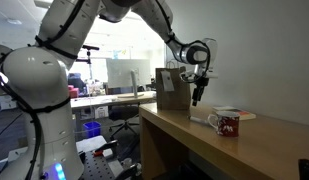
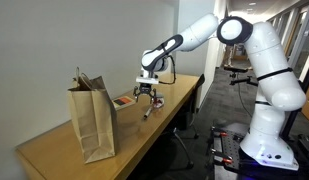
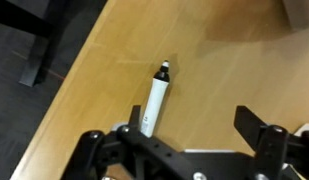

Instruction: Pick up the marker and place it in the cup

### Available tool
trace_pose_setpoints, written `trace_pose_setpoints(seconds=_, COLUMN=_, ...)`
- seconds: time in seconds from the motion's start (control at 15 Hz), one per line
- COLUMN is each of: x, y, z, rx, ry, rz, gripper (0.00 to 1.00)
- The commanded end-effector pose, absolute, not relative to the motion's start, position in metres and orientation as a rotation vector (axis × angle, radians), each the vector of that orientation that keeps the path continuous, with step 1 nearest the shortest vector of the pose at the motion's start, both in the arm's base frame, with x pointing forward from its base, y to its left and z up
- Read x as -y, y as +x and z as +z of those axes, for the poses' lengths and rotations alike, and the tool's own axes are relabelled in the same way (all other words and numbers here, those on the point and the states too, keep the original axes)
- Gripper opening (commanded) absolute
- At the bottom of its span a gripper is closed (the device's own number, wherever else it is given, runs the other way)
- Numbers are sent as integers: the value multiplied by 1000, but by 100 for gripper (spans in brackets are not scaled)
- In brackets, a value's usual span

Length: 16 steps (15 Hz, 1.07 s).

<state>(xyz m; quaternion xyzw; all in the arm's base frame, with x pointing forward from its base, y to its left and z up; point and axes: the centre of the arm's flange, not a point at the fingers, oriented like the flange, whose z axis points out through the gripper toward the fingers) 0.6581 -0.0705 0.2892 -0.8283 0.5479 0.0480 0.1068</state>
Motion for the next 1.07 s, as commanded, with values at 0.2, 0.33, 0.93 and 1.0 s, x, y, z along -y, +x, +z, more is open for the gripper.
trace_pose_setpoints(seconds=0.2, x=74, y=668, z=256, rx=-1715, ry=-2378, rz=63, gripper=100)
trace_pose_setpoints(seconds=0.33, x=75, y=662, z=250, rx=-1740, ry=-2373, rz=64, gripper=100)
trace_pose_setpoints(seconds=0.93, x=46, y=638, z=229, rx=-1847, ry=-2349, rz=152, gripper=82)
trace_pose_setpoints(seconds=1.0, x=48, y=637, z=225, rx=-1864, ry=-2340, rz=155, gripper=80)
